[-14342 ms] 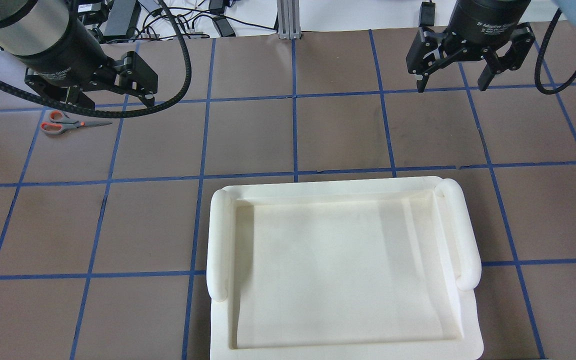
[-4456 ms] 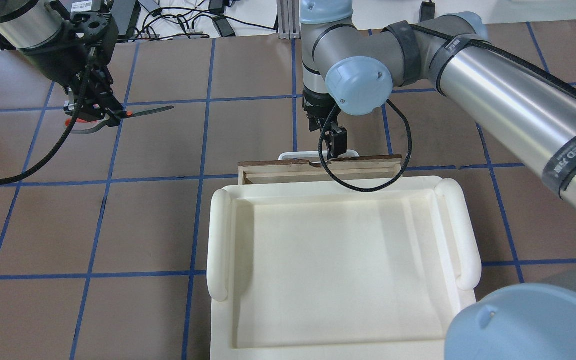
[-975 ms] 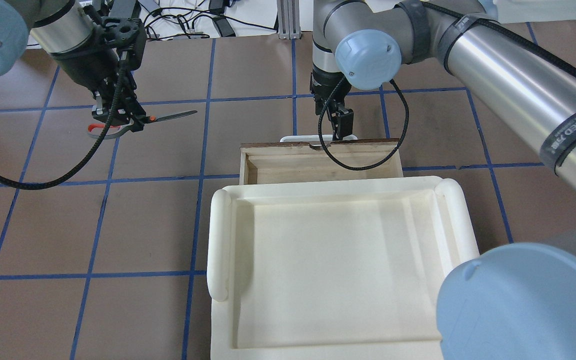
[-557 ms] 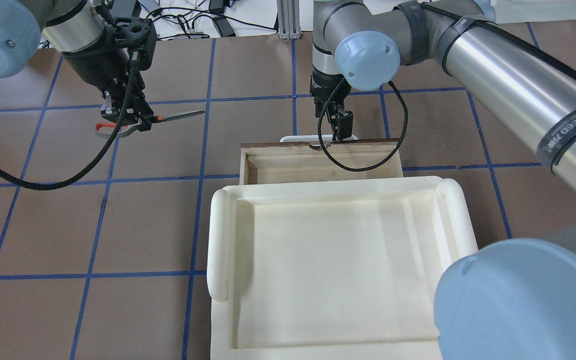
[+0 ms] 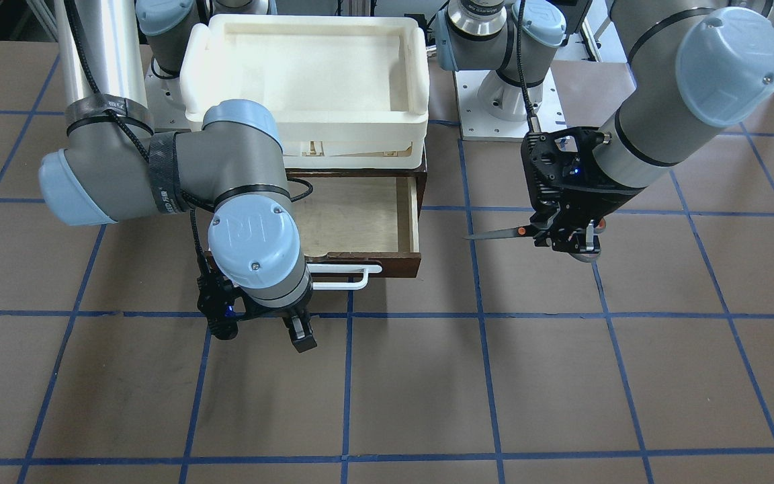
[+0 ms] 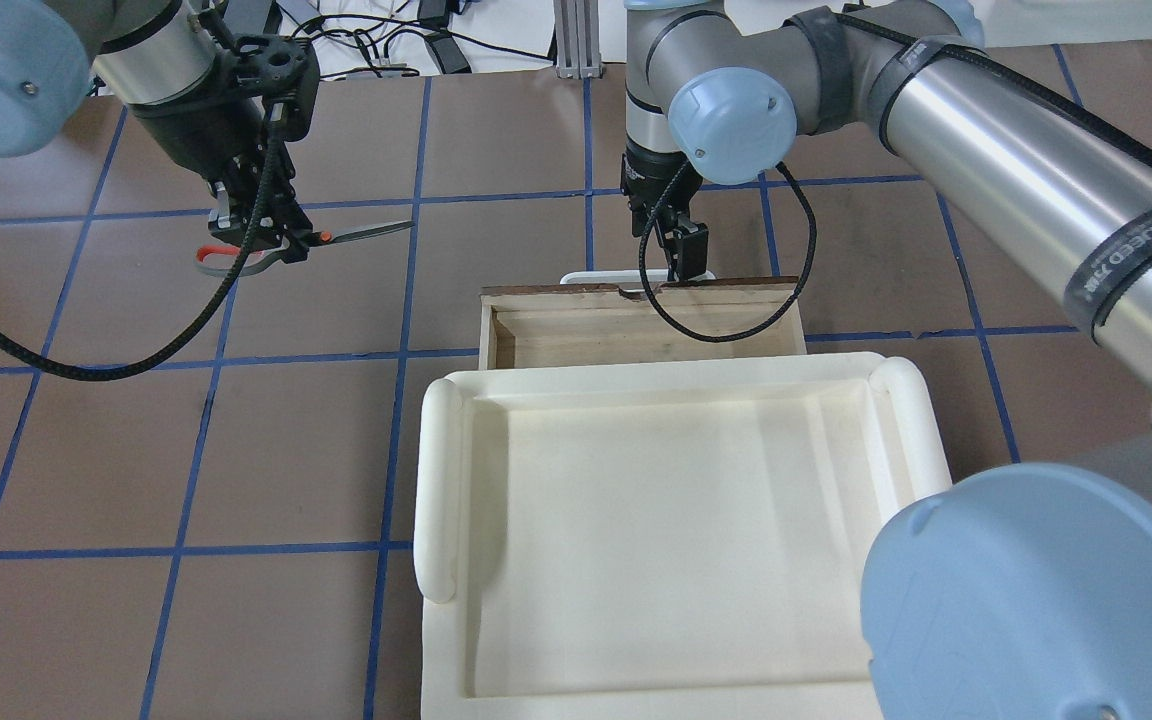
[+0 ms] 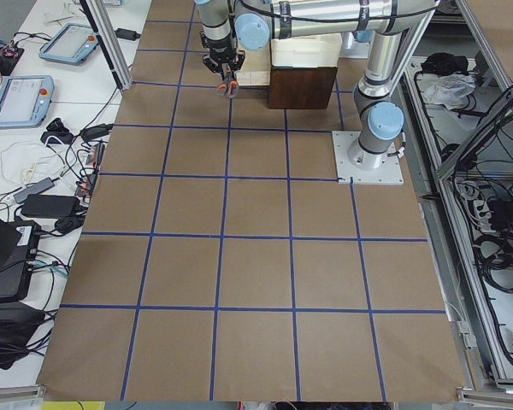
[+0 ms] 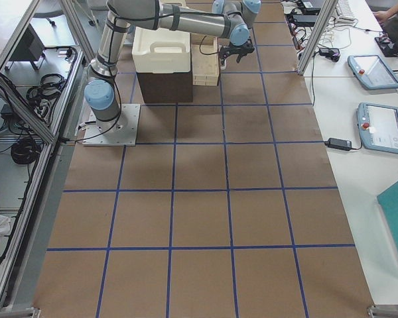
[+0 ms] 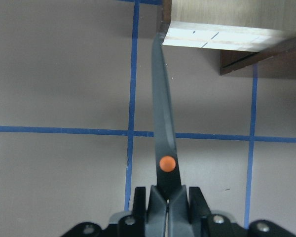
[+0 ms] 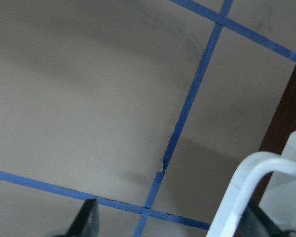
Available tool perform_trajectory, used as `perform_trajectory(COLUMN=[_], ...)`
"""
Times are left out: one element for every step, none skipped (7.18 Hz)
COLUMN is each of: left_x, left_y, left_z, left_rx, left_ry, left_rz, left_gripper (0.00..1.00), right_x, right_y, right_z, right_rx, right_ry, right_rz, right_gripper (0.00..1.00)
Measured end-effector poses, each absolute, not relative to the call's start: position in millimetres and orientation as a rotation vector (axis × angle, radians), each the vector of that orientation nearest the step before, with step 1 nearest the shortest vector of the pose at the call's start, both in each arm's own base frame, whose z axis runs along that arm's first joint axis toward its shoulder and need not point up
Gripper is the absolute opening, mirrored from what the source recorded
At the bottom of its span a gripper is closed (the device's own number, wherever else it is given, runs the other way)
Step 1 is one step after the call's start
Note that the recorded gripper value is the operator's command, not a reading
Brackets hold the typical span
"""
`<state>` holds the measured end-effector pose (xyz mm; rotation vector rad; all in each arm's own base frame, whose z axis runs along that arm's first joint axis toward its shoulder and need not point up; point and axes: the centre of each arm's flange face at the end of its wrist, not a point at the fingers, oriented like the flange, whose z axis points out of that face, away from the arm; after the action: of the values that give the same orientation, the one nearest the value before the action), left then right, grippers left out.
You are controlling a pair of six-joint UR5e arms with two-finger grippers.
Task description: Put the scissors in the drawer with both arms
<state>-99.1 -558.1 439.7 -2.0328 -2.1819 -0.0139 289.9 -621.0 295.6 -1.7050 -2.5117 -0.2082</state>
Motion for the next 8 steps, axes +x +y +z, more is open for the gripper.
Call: perform_trajectory(left_x=[-99.3, -99.3, -99.6, -100.2, -101.3, -102.8, -103.7, -104.4], left_y=[-557.9, -557.8, -557.8, -557.6, -557.3, -557.0, -557.0, -557.0], left_z=[439.8, 439.8, 439.4, 439.1, 439.1, 439.6, 440.3, 440.5], left_rx=[-2.033, -2.033, -2.033, -2.034, -2.035, -2.027, -2.008, -1.996], left_ry=[-2.182, -2.182, -2.182, -2.181, -2.179, -2.187, -2.205, -2.215], left_rz=[-0.014, -0.014, -0.016, -0.017, -0.016, -0.016, -0.016, -0.016], left_gripper=[0.00, 0.00, 0.00, 0.00, 0.00, 0.00, 0.00, 0.00], right_x=[289.3, 289.1, 289.0, 289.0, 288.6, 287.8, 287.2, 287.5], right_y=[-623.4, -626.3, -629.1, -631.6, -633.9, -636.8, -640.5, -643.6], right_z=[295.5, 295.0, 293.6, 291.8, 291.0, 291.6, 293.1, 293.5], right_rx=[-1.686, -1.678, -1.671, -1.666, -1.661, -1.655, -1.654, -1.650], right_ry=[-2.536, -2.557, -2.574, -2.587, -2.599, -2.611, -2.619, -2.626], right_rz=[-0.193, -0.177, -0.163, -0.153, -0.144, -0.135, -0.127, -0.123], right_gripper=[1.00, 1.00, 1.00, 1.00, 1.00, 1.00, 1.00, 1.00])
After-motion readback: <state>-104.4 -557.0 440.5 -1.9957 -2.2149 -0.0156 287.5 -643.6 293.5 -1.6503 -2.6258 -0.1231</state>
